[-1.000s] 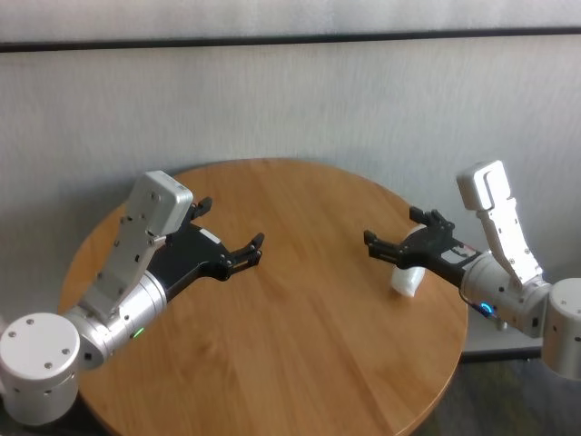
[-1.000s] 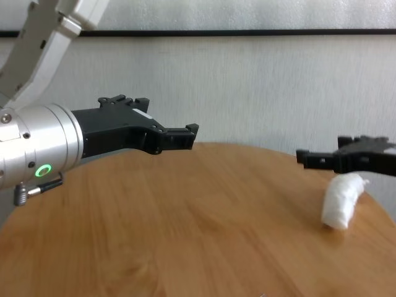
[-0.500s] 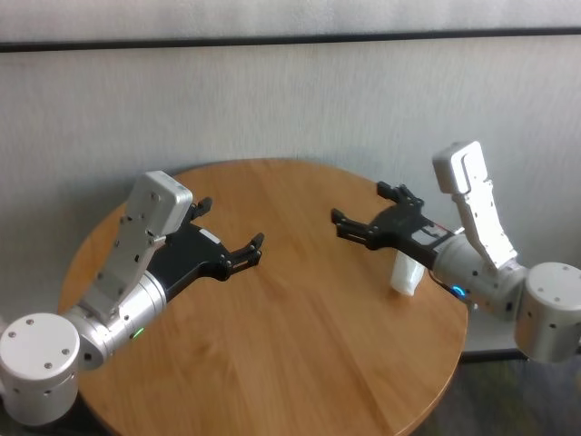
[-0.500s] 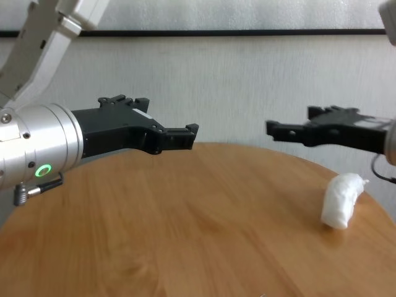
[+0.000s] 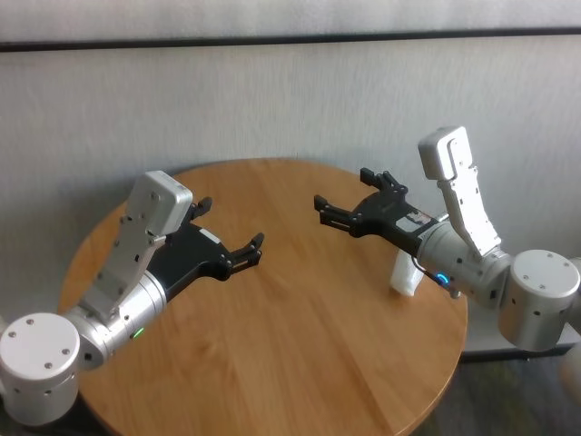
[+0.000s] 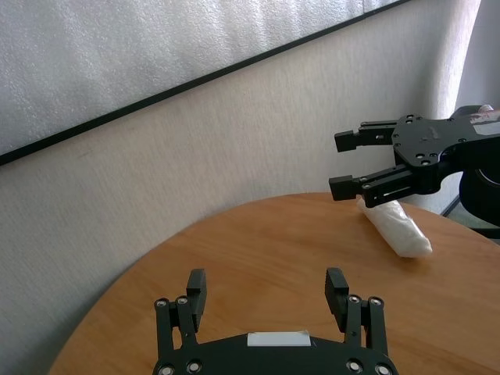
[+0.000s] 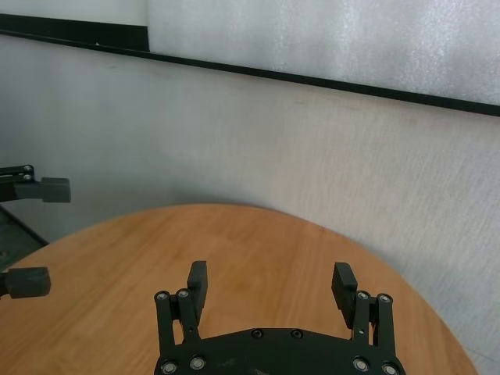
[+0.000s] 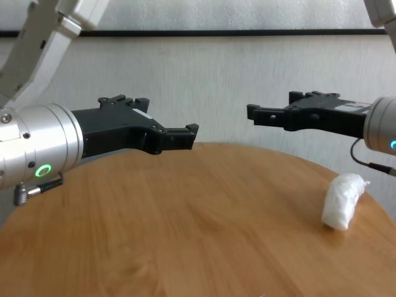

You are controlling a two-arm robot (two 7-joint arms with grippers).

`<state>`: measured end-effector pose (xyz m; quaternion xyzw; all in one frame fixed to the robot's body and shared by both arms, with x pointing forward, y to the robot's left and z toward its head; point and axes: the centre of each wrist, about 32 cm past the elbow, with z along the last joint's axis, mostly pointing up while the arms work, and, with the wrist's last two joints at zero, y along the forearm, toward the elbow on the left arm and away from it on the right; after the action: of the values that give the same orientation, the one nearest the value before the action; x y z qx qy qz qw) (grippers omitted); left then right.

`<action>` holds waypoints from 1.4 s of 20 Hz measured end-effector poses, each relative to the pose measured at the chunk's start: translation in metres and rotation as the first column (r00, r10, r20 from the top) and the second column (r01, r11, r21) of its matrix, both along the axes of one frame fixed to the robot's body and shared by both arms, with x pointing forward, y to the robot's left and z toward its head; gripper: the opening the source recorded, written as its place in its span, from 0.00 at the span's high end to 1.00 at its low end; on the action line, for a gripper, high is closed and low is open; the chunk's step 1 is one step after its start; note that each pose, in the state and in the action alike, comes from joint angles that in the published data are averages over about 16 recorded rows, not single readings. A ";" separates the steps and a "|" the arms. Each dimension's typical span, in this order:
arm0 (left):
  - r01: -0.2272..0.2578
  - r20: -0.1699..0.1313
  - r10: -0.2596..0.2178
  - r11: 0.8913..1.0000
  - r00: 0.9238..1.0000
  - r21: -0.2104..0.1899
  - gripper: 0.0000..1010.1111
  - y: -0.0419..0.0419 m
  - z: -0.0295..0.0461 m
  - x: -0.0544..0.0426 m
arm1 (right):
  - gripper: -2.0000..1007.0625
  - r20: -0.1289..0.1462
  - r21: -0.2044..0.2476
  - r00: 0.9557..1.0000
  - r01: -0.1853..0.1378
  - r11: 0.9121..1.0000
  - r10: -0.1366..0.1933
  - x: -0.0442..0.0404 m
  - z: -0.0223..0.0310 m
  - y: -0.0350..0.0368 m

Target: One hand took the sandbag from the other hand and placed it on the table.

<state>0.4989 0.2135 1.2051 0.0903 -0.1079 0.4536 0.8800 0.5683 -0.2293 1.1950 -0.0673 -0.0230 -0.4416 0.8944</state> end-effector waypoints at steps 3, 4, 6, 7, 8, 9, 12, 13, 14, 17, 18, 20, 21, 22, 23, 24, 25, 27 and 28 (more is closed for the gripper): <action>0.000 0.000 0.000 1.000 1.000 0.000 0.01 0.0000 0.0000 0.0000 | 0.00 -0.001 0.005 1.000 -0.009 1.000 0.009 0.0009 0.0001 0.0035; 0.000 0.000 0.000 1.000 1.000 0.000 0.01 0.0000 0.0000 0.0000 | 0.00 -0.001 0.007 1.000 -0.013 1.000 0.013 0.0011 -0.0001 0.0044; 0.000 0.000 0.000 1.000 1.000 0.000 0.01 0.0000 0.0000 0.0000 | 0.00 -0.003 0.009 1.000 -0.021 1.000 0.021 0.0012 -0.0007 0.0061; 0.000 0.000 0.000 1.000 1.000 0.000 0.01 0.0000 0.0000 0.0000 | 0.00 -0.004 0.009 1.000 -0.025 1.000 0.025 0.0012 -0.0010 0.0068; 0.000 0.000 0.000 1.000 1.000 0.000 0.01 0.0000 0.0000 0.0000 | 0.00 -0.005 0.010 1.000 -0.028 1.000 0.028 0.0011 -0.0014 0.0076; 0.000 0.000 0.000 1.000 1.000 0.000 0.01 0.0000 0.0000 0.0000 | 0.00 -0.006 0.010 0.999 -0.032 0.999 0.032 0.0011 -0.0017 0.0082; 0.000 0.000 0.000 1.000 1.000 0.000 0.01 0.0000 0.0000 0.0000 | 0.00 -0.008 0.010 0.999 -0.040 0.999 0.040 0.0008 -0.0026 0.0097; 0.000 0.000 0.000 1.000 1.000 0.000 0.01 0.0000 0.0000 0.0000 | 0.00 -0.008 0.009 0.999 -0.042 0.999 0.042 0.0007 -0.0028 0.0101; 0.000 0.000 0.000 1.000 1.000 0.000 0.01 0.0000 0.0000 0.0000 | 0.00 -0.008 0.009 0.999 -0.044 0.999 0.044 0.0007 -0.0030 0.0104; 0.000 0.000 0.000 1.000 1.000 0.000 0.01 0.0000 0.0000 0.0000 | 0.00 -0.009 0.008 0.999 -0.049 0.999 0.049 0.0005 -0.0035 0.0109; 0.000 0.000 0.000 1.000 1.000 0.000 0.01 0.0000 0.0000 0.0000 | 0.00 -0.009 0.007 0.999 -0.050 0.999 0.050 0.0004 -0.0036 0.0109; 0.000 0.000 0.000 1.000 1.000 0.000 0.01 0.0000 0.0000 0.0000 | 0.00 -0.009 0.007 0.999 -0.051 0.999 0.051 0.0004 -0.0037 0.0109; 0.000 0.000 0.000 1.000 1.000 0.000 0.01 0.0000 0.0000 0.0000 | 0.00 -0.009 0.007 0.999 -0.050 0.999 0.050 0.0003 -0.0037 0.0109; 0.000 0.000 0.000 1.000 1.000 0.000 0.01 0.0000 0.0000 0.0000 | 0.00 -0.009 0.007 0.999 -0.049 0.999 0.050 0.0003 -0.0038 0.0108; 0.000 0.000 0.000 1.000 1.000 0.000 0.01 0.0000 0.0000 0.0000 | 0.00 -0.009 0.007 0.999 -0.049 0.999 0.049 0.0003 -0.0038 0.0108; 0.000 0.000 0.000 1.000 1.000 0.000 0.01 0.0000 0.0000 0.0000 | 0.00 -0.009 0.007 0.999 -0.048 0.999 0.049 0.0003 -0.0038 0.0107; 0.000 0.000 0.000 1.000 1.000 0.000 0.01 0.0000 0.0000 0.0000 | 0.00 -0.009 0.007 0.999 -0.048 0.999 0.048 0.0003 -0.0038 0.0107; 0.000 0.000 0.000 1.000 1.000 0.000 0.01 0.0000 0.0000 0.0000 | 0.00 -0.009 0.007 0.999 -0.048 0.999 0.048 0.0003 -0.0039 0.0106; 0.000 0.000 0.000 1.000 1.000 0.000 0.01 0.0000 0.0000 0.0000 | 0.00 -0.009 0.007 0.999 -0.047 0.999 0.048 0.0003 -0.0039 0.0106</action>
<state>0.4989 0.2135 1.2051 0.0903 -0.1079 0.4536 0.8800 0.5686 -0.2187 1.1911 -0.0657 -0.0188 -0.4200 0.9050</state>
